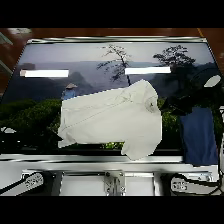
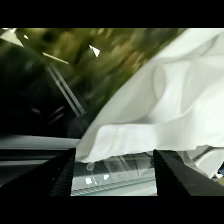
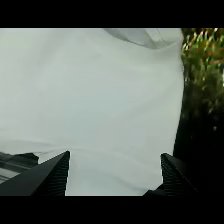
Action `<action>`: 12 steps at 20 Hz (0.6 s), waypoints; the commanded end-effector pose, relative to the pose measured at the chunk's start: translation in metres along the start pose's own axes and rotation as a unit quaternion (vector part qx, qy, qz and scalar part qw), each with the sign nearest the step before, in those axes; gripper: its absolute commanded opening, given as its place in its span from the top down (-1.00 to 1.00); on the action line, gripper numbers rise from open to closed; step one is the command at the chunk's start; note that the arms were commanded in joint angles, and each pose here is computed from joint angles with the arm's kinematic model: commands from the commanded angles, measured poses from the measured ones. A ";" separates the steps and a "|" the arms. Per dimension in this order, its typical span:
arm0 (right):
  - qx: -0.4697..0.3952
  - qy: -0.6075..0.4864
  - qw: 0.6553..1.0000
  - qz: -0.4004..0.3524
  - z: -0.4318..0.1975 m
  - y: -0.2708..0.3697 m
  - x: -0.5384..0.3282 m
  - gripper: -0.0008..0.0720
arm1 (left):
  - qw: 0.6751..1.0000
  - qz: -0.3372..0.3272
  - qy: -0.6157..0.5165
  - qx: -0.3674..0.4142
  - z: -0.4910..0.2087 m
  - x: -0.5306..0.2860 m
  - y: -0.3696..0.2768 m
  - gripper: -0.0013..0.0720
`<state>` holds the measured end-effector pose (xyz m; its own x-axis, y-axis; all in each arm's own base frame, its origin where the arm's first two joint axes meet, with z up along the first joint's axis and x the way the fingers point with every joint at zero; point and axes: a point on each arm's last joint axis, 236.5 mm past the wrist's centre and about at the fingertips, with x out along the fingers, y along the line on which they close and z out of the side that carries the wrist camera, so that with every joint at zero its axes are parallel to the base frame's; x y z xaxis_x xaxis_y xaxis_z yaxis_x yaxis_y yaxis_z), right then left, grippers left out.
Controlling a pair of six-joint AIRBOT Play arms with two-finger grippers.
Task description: Fold the shirts.
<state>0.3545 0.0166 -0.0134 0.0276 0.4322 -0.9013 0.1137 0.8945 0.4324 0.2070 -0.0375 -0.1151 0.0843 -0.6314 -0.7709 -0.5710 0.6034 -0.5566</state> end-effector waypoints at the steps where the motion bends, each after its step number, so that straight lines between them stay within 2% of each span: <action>1: 0.000 0.002 1.000 0.001 -0.001 0.001 0.000 -0.89 | 1.000 0.002 0.001 -0.010 0.000 0.006 0.006 -0.60; 7: 0.008 0.002 1.000 0.001 -0.001 0.001 0.000 -0.89 | 1.000 -0.008 0.003 -0.024 0.004 0.019 0.007 -0.58; 9: 0.010 0.004 1.000 0.001 -0.002 0.001 0.000 -0.89 | 1.000 0.006 0.009 -0.013 0.003 0.029 0.006 -0.19; 10: 0.012 0.004 1.000 0.001 -0.002 0.001 0.000 -0.89 | 1.000 0.013 0.009 -0.009 0.003 0.034 0.005 0.13; 12: 0.014 0.008 1.000 0.002 -0.004 0.001 0.000 -0.89 | 1.000 0.016 0.003 0.001 0.005 0.042 -0.002 0.65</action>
<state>0.3529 0.0171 -0.0131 0.0208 0.4346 -0.9004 0.1315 0.8916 0.4334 0.2061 -0.0587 -0.1380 0.0452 -0.6486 -0.7598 -0.5812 0.6015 -0.5481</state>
